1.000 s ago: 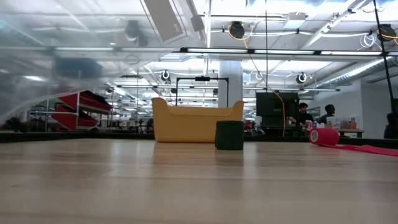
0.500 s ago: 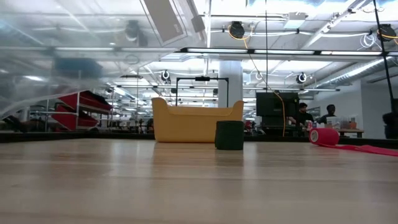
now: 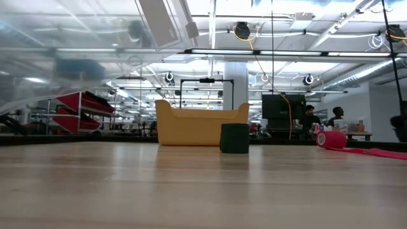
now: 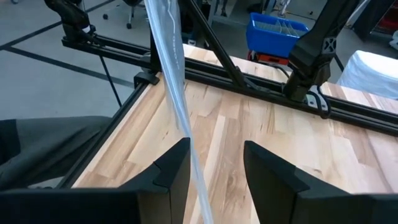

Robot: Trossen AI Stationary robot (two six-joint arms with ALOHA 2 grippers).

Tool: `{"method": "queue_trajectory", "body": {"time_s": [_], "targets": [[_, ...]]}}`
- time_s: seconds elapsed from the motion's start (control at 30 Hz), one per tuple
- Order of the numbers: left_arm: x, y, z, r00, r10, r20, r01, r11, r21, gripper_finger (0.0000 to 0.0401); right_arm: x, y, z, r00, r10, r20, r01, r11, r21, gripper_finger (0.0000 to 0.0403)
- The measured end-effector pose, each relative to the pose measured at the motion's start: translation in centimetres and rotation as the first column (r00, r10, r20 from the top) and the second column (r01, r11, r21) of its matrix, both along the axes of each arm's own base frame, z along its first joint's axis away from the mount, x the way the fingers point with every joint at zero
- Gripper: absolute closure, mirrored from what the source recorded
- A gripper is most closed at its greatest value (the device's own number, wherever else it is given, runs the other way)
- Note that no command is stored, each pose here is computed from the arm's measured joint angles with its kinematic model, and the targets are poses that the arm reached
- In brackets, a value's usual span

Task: Roll bandage
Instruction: Open the transparent zip bag

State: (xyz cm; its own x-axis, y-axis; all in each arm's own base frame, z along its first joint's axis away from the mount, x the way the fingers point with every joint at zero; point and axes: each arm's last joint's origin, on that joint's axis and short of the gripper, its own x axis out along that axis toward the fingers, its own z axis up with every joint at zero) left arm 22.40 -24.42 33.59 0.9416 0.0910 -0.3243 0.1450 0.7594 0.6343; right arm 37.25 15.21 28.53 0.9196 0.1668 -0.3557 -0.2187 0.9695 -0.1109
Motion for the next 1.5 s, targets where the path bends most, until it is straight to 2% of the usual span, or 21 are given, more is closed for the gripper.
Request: {"method": "queue_trajectory", "body": {"time_s": [0.93, 1.23, 1.37, 1.5], "targets": [[0.9, 0.9, 0.0, 0.999, 0.041, 0.001, -0.041, 0.999, -0.006, 0.0401, 0.1, 0.3, 0.5, 0.997, 0.052, 0.05, -0.054, 0.998, 0.036, 0.0268], [1.0, 0.9, -0.1, 1.0, 0.023, -0.01, -0.023, 1.0, -0.013, 0.0401, 0.7, 0.5, -0.4, 0.997, 0.065, 0.046, -0.065, 0.998, -0.005, 0.0269], [1.1, 1.0, -0.1, 1.0, 0.026, -0.01, -0.026, 1.0, -0.014, 0.0401, 1.0, 0.5, -0.8, 0.996, 0.069, 0.053, -0.068, 0.997, -0.032, 0.0287], [1.1, 1.0, -0.1, 1.0, 0.027, -0.01, -0.027, 1.0, -0.016, 0.0401, 1.1, 0.5, -0.7, 0.995, 0.071, 0.066, -0.069, 0.997, -0.039, 0.0332]]}}
